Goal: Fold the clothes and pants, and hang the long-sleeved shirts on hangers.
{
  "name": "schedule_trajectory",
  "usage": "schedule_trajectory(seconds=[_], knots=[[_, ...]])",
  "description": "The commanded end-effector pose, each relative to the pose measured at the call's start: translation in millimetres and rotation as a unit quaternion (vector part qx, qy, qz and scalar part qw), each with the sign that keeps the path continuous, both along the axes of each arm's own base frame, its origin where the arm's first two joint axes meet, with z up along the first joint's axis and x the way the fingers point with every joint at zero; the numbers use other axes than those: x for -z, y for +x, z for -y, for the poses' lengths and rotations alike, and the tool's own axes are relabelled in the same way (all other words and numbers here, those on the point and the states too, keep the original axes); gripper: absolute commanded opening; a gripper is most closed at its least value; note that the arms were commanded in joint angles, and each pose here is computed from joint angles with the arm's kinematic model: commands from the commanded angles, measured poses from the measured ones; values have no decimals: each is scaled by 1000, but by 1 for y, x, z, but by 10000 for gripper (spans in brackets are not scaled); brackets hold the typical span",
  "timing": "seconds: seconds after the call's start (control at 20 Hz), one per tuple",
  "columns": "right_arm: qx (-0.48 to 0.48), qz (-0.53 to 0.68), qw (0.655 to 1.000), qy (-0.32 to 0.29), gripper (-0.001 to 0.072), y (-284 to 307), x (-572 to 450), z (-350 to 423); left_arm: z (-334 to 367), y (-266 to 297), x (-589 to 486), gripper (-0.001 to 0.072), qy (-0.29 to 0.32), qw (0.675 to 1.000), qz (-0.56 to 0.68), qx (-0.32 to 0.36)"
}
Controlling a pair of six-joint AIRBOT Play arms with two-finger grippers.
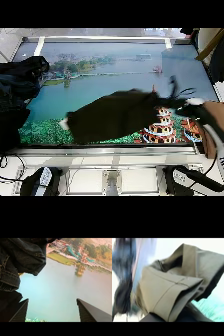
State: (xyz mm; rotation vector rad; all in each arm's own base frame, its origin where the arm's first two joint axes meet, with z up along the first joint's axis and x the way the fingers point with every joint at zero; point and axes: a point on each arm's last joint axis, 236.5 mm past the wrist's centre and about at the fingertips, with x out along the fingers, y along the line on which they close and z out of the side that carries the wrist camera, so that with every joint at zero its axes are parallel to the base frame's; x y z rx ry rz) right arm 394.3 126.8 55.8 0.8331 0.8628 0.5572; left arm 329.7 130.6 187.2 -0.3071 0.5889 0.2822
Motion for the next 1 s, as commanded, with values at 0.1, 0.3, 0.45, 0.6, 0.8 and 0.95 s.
schedule_trajectory(seconds=[0.1,0.3,0.45,0.6,0.8,0.95], knots=[[175,43,980,-86,6,9,-109,187,0,0,-1,694,0,1000,1,0],[337,31,933,-124,6,-39,-164,314,3,2,-2,694,-8,1000,6,3],[453,10,882,-131,5,-99,-181,392,11,5,-5,693,-27,999,18,9],[539,-37,831,-136,6,-173,-171,444,12,6,-6,694,-30,999,20,10],[589,-201,758,-196,6,-279,-107,472,13,6,-6,694,-32,999,21,11],[581,-284,742,-178,6,-313,-56,460,15,7,-7,693,-38,999,25,13]])
